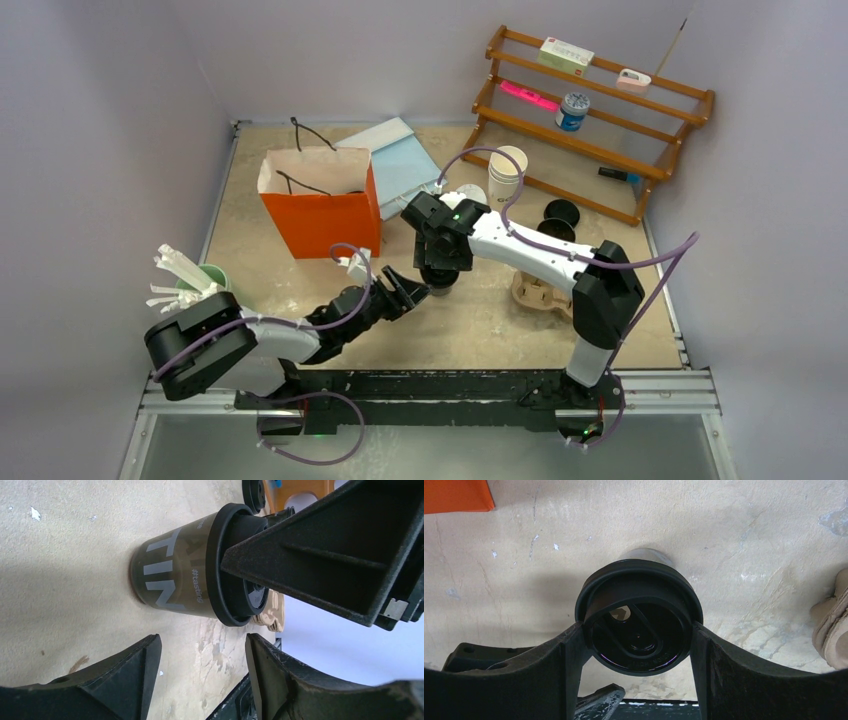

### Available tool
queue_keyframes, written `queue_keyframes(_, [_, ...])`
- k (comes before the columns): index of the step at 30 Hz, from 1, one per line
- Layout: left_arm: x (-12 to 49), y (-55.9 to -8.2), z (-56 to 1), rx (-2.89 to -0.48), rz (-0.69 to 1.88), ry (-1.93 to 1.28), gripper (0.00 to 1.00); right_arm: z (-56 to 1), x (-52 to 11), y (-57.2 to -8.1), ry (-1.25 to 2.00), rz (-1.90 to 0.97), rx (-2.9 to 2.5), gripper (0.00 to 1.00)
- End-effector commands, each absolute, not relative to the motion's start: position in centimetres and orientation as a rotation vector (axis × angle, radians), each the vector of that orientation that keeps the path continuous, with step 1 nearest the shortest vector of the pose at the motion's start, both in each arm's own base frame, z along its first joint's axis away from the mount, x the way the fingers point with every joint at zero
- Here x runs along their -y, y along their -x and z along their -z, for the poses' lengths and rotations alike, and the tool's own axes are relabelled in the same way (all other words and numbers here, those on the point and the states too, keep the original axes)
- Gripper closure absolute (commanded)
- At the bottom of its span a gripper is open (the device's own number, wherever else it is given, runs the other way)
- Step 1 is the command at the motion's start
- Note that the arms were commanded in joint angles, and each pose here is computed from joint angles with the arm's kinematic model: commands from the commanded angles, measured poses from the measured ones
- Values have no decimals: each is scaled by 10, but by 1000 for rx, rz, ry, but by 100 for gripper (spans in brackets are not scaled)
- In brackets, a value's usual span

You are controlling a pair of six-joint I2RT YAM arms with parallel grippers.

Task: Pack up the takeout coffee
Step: Close the cup lid on the coffee cup.

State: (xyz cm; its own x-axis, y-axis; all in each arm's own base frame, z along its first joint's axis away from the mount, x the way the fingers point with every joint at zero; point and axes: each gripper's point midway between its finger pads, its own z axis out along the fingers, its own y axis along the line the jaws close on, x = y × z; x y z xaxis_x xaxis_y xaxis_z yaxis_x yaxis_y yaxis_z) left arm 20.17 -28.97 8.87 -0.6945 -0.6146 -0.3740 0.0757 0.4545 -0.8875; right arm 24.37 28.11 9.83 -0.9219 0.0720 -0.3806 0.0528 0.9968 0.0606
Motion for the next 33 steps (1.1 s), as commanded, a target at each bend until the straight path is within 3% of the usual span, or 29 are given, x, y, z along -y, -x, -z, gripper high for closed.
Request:
queue_keyframes(1, [296, -209, -107, -1932, 1364, 490, 34, -37, -244, -190, -40, 221, -3013, 62])
queue_keyframes(22, [306, -216, -101, -1946, 1418, 506, 31, -36, -244, -188, -33, 199, -3015, 63])
queue_keyframes(33, [306, -216, -79, -2035, 1395, 565, 37, -35, -243, -188, -21, 199, -3017, 64])
